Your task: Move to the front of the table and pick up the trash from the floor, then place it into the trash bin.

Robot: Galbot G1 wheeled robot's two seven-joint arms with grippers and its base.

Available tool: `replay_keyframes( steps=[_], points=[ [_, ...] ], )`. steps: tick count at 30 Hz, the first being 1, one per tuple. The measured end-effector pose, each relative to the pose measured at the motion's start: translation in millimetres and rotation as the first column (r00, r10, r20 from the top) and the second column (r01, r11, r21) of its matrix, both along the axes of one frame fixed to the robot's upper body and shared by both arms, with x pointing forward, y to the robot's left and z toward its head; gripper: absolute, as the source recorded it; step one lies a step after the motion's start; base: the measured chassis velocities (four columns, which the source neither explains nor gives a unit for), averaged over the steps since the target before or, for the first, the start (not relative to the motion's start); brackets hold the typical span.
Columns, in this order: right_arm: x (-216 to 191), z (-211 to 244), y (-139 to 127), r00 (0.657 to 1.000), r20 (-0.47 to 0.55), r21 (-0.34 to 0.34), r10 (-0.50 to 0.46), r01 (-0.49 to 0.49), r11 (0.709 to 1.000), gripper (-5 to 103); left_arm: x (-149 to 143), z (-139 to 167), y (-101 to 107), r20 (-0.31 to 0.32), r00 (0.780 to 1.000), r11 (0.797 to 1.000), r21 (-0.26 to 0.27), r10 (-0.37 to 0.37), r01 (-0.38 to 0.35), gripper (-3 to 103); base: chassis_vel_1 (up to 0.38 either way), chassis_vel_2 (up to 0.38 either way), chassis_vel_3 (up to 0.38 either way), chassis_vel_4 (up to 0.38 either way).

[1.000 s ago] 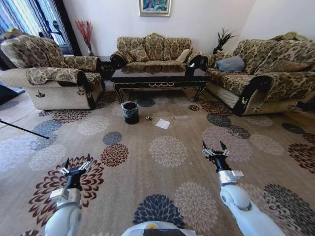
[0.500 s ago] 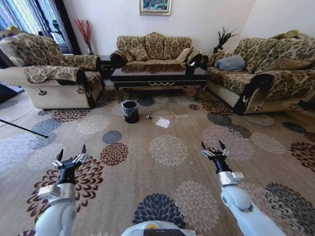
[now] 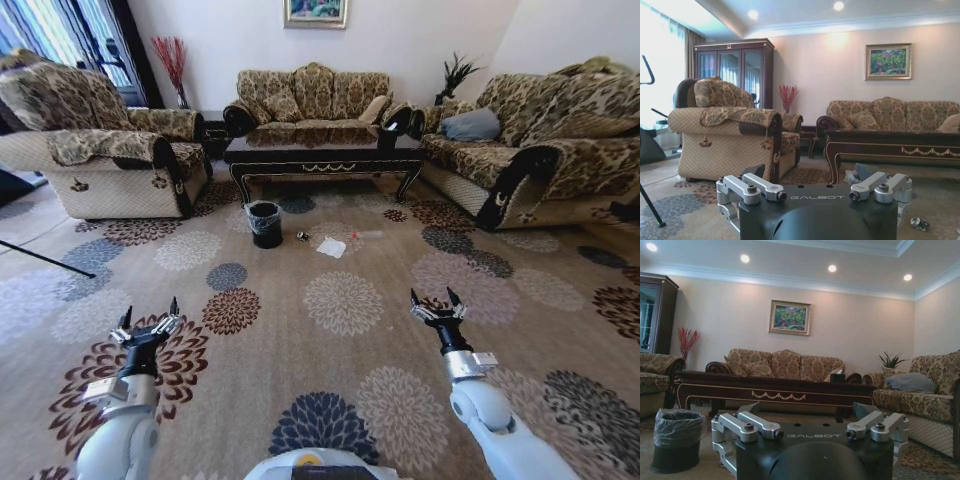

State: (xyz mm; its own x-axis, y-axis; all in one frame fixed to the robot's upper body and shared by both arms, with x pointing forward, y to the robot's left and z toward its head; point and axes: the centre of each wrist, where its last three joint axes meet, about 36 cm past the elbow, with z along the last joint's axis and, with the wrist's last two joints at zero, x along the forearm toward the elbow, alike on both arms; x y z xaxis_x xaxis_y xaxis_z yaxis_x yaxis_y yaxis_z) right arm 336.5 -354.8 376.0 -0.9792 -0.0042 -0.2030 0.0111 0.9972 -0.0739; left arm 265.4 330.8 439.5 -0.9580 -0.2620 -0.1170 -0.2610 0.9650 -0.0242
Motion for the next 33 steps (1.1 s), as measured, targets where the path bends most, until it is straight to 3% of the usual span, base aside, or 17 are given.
replay_keyframes(
  steps=[33],
  points=[
    [4,-9,0,0.999,-0.029,0.020,0.028,-0.028,0.999,100,6,-20,3,-0.013,1.000,1.000,0.005,0.008,-0.008,100,0.000,0.000,0.000,0.000]
  ],
)
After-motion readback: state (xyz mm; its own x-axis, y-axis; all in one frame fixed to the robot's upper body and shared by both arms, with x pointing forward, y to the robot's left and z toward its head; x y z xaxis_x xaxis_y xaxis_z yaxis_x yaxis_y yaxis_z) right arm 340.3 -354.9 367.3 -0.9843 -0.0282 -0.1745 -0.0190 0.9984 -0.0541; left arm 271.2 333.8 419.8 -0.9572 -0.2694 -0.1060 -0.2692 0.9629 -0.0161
